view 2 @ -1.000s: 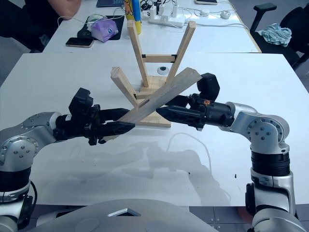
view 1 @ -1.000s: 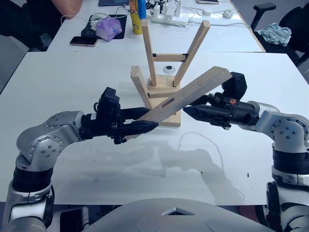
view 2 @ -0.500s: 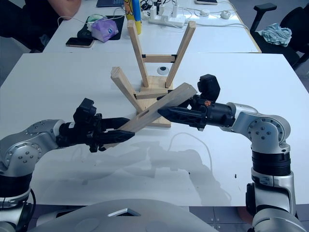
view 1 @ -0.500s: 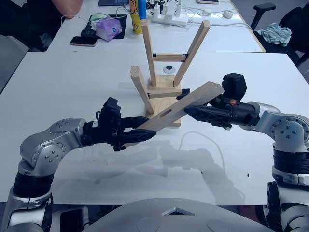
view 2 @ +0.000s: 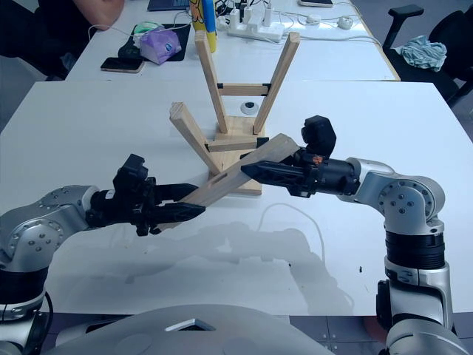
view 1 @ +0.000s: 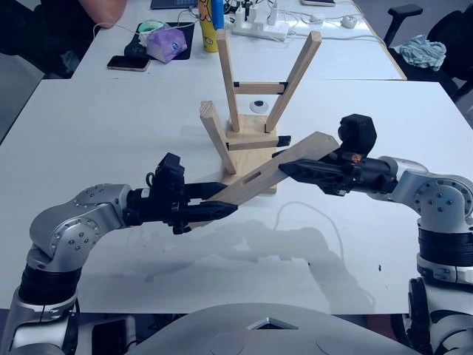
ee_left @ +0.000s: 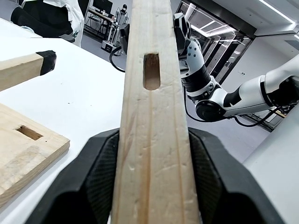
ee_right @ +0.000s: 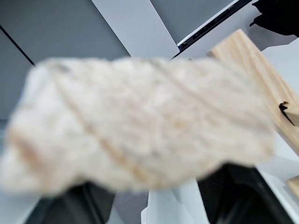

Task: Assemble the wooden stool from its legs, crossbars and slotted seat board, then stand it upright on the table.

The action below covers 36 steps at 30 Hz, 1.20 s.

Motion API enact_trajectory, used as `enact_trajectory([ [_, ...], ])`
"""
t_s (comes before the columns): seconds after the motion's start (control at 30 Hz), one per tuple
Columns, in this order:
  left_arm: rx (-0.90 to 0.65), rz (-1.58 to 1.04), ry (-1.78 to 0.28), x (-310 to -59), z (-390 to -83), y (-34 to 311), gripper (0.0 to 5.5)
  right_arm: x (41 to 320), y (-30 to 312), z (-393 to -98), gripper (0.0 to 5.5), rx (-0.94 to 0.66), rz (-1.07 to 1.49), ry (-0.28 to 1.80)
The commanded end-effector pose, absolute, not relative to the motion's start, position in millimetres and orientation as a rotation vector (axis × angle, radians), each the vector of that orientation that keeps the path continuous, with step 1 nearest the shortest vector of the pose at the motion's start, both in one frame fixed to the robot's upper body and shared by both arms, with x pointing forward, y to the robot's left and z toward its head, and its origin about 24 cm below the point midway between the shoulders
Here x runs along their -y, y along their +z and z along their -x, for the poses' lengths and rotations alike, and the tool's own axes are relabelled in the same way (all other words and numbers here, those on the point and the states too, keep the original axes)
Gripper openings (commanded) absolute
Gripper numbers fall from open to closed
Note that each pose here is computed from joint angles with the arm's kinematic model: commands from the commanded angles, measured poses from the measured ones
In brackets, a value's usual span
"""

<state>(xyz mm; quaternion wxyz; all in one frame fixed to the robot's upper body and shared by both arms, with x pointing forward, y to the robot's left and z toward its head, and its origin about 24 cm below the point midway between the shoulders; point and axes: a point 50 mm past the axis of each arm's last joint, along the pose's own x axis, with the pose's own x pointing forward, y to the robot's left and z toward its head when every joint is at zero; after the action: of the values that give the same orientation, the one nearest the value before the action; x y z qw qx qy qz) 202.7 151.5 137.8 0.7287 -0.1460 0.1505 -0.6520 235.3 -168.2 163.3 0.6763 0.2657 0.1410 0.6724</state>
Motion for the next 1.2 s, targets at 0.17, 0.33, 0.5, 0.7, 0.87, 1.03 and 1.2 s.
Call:
enact_trajectory([
  [0.17, -0.314, 0.298, -1.367, -154, -208, 133, 2.07, 170, 160, -237, 2.09, -0.324, -0.547, 1.488],
  [0.33, -0.286, 0.332, -1.323, -153, -209, 133, 2.73, 173, 158, -240, 2.09, -0.318, -0.537, 1.469],
  [0.5, -0.275, 0.355, -1.330, -151, -208, 135, 3.44, 174, 157, -243, 2.09, -0.314, -0.533, 1.456],
  [0.7, -0.242, 0.405, -1.279, -157, -207, 138, 4.20, 183, 146, -238, 2.09, -0.396, -0.458, 1.427],
  [0.87, -0.306, 0.248, -1.232, -152, -199, 122, 4.21, 232, 145, -236, 2.09, -0.484, -0.341, 1.273],
  [1.03, -0.300, -0.082, -1.168, -139, -198, 101, 4.21, 278, 169, -250, 2.09, -0.443, -0.287, 1.137],
  [1.2, -0.233, -0.360, -1.105, -120, -217, 80, 4.21, 314, 168, -251, 2.09, -0.479, -0.156, 0.962],
])
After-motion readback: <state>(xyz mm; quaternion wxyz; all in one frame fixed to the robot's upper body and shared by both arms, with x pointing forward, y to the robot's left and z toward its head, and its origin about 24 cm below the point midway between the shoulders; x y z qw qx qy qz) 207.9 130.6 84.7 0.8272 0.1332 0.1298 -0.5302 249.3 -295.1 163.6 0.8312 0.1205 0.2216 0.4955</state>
